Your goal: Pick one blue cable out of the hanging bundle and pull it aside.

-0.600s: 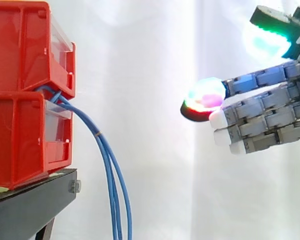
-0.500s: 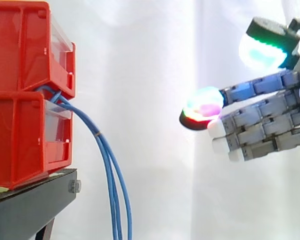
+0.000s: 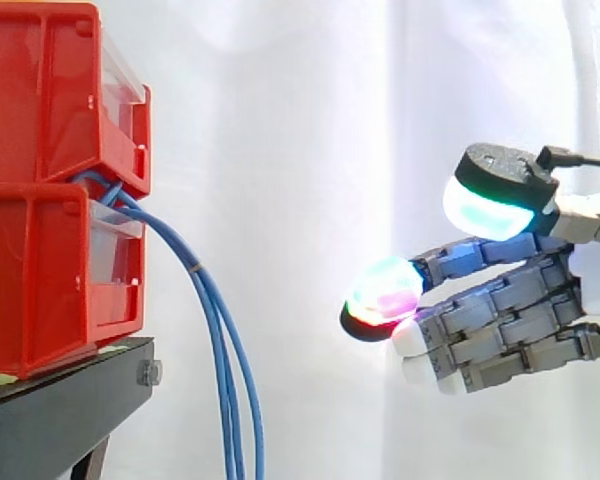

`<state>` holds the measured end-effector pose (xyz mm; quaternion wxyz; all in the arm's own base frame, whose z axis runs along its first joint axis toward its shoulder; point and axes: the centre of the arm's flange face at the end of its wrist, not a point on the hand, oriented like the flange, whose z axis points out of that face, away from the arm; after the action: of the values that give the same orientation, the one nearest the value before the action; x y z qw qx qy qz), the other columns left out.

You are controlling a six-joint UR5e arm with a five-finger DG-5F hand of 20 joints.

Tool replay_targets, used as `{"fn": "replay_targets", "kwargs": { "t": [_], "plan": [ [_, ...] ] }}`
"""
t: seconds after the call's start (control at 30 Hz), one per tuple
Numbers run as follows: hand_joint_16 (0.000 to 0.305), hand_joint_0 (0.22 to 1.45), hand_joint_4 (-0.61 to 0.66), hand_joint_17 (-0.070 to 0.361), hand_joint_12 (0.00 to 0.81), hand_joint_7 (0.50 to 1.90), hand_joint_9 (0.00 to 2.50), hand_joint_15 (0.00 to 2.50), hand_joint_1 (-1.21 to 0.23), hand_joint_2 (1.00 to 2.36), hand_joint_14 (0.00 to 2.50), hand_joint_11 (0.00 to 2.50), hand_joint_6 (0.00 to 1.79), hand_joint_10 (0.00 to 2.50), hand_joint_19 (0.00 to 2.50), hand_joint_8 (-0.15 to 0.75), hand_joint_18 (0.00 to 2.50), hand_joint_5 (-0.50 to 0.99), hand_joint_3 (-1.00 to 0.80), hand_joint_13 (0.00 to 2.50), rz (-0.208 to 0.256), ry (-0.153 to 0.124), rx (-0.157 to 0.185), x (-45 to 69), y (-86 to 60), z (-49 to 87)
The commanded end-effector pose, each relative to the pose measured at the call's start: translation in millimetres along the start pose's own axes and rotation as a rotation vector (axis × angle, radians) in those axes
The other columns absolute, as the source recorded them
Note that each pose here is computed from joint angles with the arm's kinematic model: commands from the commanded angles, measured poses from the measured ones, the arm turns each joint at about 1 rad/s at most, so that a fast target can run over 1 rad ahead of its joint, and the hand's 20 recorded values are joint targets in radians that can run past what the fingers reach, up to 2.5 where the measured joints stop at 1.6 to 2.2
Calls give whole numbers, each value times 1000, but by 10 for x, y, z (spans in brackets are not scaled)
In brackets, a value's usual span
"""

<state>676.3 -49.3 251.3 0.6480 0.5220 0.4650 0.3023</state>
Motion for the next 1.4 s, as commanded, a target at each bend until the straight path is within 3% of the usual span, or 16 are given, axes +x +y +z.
{"fn": "replay_targets", "kwargs": {
  "t": [0.0, 0.13, 0.23, 0.4, 0.57, 0.67, 0.7, 0.9, 0.97, 1.0, 1.1, 1.37],
  "plan": [
    [42, 499, 204, 94, 270, 743, 689, 285, -592, 1000, 12, 176, 502, 6, 253, 227, 368, -176, -500, 573, 1, -8, -18, 49, -77, 48],
    [42, 498, 207, 94, 271, 741, 687, 293, -592, 1000, 12, 181, 502, 6, 253, 226, 369, -174, -500, 575, -11, -9, -32, 77, -45, 49],
    [42, 498, 207, 94, 271, 744, 689, 290, -592, 1000, 12, 181, 502, 6, 256, 227, 372, -173, -500, 578, -21, -25, -78, 142, -25, 95],
    [42, 498, 208, 94, 272, 749, 695, 283, -591, 1000, 11, 175, 502, 6, 253, 229, 377, -171, -500, 578, -46, -42, -108, 181, 28, 112],
    [42, 499, 213, 94, 272, 748, 700, 287, -590, 1000, 12, 181, 502, 7, 256, 229, 378, -170, -500, 584, -55, -39, -103, 222, -3, 104],
    [42, 498, 212, 95, 273, 749, 702, 280, -589, 1000, 11, 182, 502, 6, 252, 231, 380, -170, -500, 586, -43, -30, -88, 351, -214, 166],
    [42, 498, 211, 95, 273, 748, 703, 284, -589, 1000, 12, 182, 502, 6, 251, 231, 379, -169, -500, 585, -21, -29, -96, 392, -177, 229],
    [42, 498, 214, 94, 275, 749, 705, 288, -587, 1000, 12, 190, 502, 7, 251, 230, 380, -168, -500, 590, -16, -8, -65, 629, -280, 497],
    [42, 498, 216, 94, 275, 754, 705, 292, -587, 1000, 13, 182, 502, 9, 259, 230, 380, -167, -500, 590, 2, 7, -60, 749, -361, 635],
    [42, 499, 215, 94, 275, 750, 706, 289, -586, 1000, 12, 179, 502, 6, 251, 232, 380, -166, -500, 592, 15, 31, -43, 847, -453, 718],
    [42, 498, 216, 94, 275, 750, 707, 285, -587, 1000, 11, 191, 502, 7, 251, 232, 381, -166, -500, 589, 26, 44, -40, 944, -456, 776],
    [42, 499, 217, 95, 276, 760, 711, 293, -585, 1000, 12, 189, 502, 9, 261, 231, 381, -165, -500, 599, 9, 59, -61, 1024, -414, 761]
  ]
}}
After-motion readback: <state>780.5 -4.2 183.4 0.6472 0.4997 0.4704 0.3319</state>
